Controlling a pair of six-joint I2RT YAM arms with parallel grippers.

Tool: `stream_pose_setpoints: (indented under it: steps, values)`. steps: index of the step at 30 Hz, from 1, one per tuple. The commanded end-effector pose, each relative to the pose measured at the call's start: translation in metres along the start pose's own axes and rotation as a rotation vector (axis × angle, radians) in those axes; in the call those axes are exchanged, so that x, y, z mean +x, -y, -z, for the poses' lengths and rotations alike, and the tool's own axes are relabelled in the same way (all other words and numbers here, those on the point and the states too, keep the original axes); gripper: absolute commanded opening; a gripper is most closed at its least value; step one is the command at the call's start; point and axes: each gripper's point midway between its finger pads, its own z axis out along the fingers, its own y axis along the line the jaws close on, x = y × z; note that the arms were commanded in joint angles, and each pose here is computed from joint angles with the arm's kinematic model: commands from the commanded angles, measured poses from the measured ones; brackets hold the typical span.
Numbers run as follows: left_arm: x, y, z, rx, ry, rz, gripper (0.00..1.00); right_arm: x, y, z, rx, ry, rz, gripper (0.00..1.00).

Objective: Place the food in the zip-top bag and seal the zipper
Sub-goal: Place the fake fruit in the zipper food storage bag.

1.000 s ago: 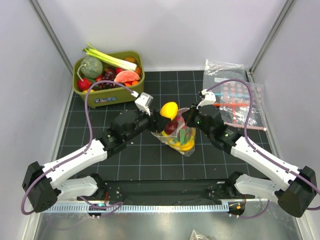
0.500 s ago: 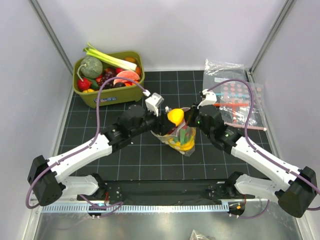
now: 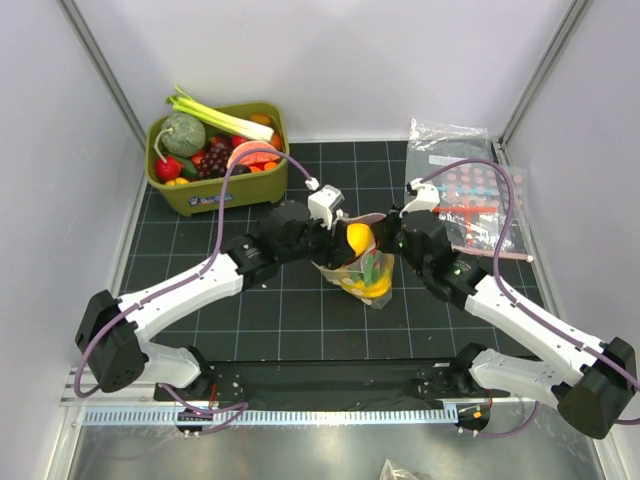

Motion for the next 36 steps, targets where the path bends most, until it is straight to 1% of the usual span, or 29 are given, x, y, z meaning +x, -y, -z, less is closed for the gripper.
stream_pose_setpoints:
  steps: [1, 2, 6, 14, 16, 19, 22, 25, 26, 28, 29, 32, 36]
  values:
    - [-0.007, 0.014, -0.002, 0.063, -0.018, -0.011, 0.24, -0.032, -0.012, 0.008, -0.028, 0.092, -0.039, 0.03]
    - [0.0, 0.013, -0.005, 0.06, -0.047, -0.008, 0.24, -0.033, -0.013, 0.009, -0.033, 0.092, -0.04, 0.03]
    - [0.006, 0.012, -0.012, 0.061, -0.084, -0.012, 0.24, -0.035, -0.015, 0.012, -0.05, 0.102, -0.045, 0.03]
    - [0.018, 0.046, -0.015, 0.262, -0.167, 0.006, 0.24, -0.045, -0.024, 0.024, -0.098, 0.11, -0.052, 0.04]
    - [0.018, 0.056, -0.019, 0.322, -0.16, 0.019, 0.24, -0.044, -0.03, 0.027, -0.133, 0.102, -0.053, 0.03]
    - [0.021, 0.054, -0.029, 0.312, -0.17, 0.051, 0.24, -0.047, -0.039, 0.033, -0.187, 0.111, -0.061, 0.04]
    - [0.021, 0.045, -0.033, 0.26, -0.157, 0.043, 0.27, -0.049, -0.041, 0.037, -0.205, 0.108, -0.064, 0.04]
    - [0.016, 0.032, -0.032, 0.185, -0.124, 0.029, 0.47, -0.047, -0.033, 0.035, -0.16, 0.106, -0.059, 0.04]
    - [0.014, 0.028, -0.03, 0.16, -0.117, 0.027, 0.62, -0.051, -0.028, 0.034, -0.124, 0.118, -0.06, 0.04]
    - [0.006, 0.03, -0.02, 0.156, -0.091, 0.02, 0.7, -0.049, -0.022, 0.032, -0.087, 0.112, -0.054, 0.04]
    - [0.004, 0.03, -0.016, 0.155, -0.079, 0.016, 0.76, -0.051, -0.018, 0.031, -0.068, 0.122, -0.055, 0.04]
    - [-0.006, 0.027, -0.002, 0.13, -0.028, -0.005, 0.81, -0.05, -0.016, 0.029, -0.056, 0.121, -0.056, 0.04]
    - [-0.009, 0.019, 0.002, 0.087, -0.007, -0.019, 0.82, -0.05, -0.015, 0.029, -0.052, 0.126, -0.057, 0.04]
